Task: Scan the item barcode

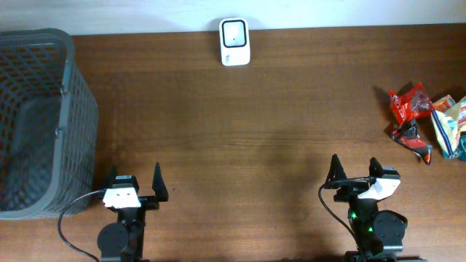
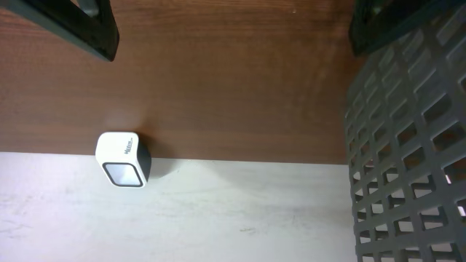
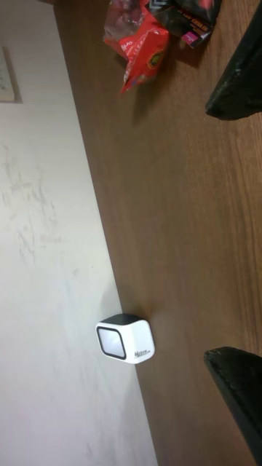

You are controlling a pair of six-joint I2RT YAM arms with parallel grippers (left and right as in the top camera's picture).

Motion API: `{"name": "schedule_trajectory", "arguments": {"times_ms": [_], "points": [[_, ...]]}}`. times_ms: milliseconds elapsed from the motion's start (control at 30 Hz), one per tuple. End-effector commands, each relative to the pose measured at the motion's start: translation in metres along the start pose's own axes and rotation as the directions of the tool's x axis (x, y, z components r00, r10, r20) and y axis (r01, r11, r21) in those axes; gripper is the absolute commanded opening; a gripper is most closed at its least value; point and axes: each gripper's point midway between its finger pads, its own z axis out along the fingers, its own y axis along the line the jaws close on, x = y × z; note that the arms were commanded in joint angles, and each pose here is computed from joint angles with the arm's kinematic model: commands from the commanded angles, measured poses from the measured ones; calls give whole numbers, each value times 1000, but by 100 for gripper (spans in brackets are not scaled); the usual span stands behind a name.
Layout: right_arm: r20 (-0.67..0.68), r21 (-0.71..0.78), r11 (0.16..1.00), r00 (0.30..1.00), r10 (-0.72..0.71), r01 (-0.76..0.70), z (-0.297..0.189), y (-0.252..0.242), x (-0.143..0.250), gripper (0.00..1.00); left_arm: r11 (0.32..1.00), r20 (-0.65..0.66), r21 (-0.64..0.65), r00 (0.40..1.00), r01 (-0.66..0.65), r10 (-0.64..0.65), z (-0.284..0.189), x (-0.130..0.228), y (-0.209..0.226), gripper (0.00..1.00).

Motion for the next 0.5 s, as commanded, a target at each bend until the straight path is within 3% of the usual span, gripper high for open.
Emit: {"name": "schedule_trajectory", "arguments": {"times_ms": [0,467], "points": [[-2,7,1000,1000,-2,2,0,-1,3,98,1000,-2,-19,1000,0,0,0,1,4,99],[-2,7,1000,1000,-2,2,0,-1,3,98,999,0,-8,999,-43,43,0,1,2,99]]}}
